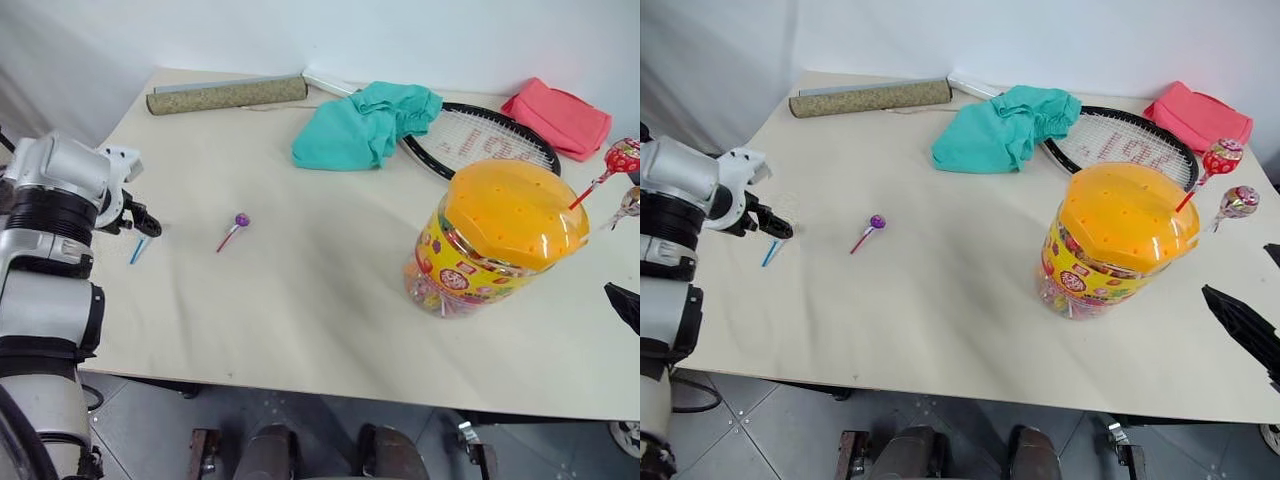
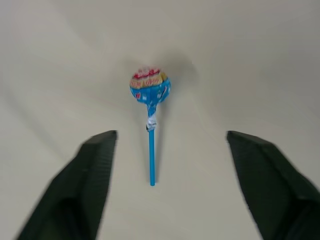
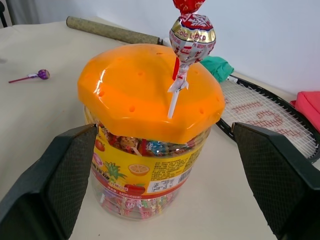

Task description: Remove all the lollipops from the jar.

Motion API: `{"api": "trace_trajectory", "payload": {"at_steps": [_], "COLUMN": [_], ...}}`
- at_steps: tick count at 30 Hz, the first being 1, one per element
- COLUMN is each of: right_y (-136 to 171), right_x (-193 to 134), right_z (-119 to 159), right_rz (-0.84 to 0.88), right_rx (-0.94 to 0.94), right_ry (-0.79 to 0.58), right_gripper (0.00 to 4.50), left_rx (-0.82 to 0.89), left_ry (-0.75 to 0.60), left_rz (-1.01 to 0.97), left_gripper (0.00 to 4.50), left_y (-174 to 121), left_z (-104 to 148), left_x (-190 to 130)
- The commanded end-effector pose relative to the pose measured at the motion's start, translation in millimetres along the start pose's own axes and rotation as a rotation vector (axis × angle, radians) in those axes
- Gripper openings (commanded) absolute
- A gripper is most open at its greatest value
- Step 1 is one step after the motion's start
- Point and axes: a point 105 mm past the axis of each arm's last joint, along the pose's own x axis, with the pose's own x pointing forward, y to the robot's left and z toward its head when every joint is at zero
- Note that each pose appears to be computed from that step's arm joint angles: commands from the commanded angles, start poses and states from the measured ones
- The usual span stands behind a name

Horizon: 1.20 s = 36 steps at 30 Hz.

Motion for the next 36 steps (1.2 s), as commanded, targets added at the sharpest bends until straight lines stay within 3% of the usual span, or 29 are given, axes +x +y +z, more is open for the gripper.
{"api": "trace_trajectory", "payload": {"at_steps": [1, 6, 9, 12, 16, 19, 23, 29, 36], "right_y": [-4, -2, 1, 2, 2, 5, 1, -5, -4], "right_x": [-4, -2, 3, 6, 11, 15, 24, 36, 45], "right_z": [6, 6, 9, 10, 18, 19, 21, 20, 17], "right_rz": [-0.016, -0.023, -0.04, -0.063, -0.109, -0.119, -0.138, -0.129, -0.065], "right_rx": [-0.032, -0.022, -0.009, -0.003, -0.01, 0.001, 0.007, 0.021, 0.031], "right_ry": [-0.002, 0.009, -0.002, 0.003, -0.019, -0.009, -0.017, -0.041, -0.011], "right_gripper": [4.5, 4.5, 4.5, 4.5, 4.5, 4.5, 4.5, 4.5, 4.5], "left_rx": [0.062, 0.322, 0.467, 0.553, 0.738, 0.842, 0.851, 0.855, 0.821], "left_ry": [-0.11, -0.397, -0.712, -0.88, -1.107, -1.138, -1.139, -1.104, -1.129], "left_rz": [-0.002, -0.282, -0.549, -0.737, -1.179, -1.363, -1.49, -1.558, -1.582], "left_gripper": [4.46, 4.46, 4.46, 4.46, 4.46, 4.46, 4.46, 4.46, 4.46], "left_y": [-1, -52, -101, -130, -168, -176, -186, -199, -206], "left_z": [24, 67, 91, 90, 63, 43, 30, 12, 9], "left_x": [-26, -40, -59, -73, -102, -104, -102, -88, -87]}}
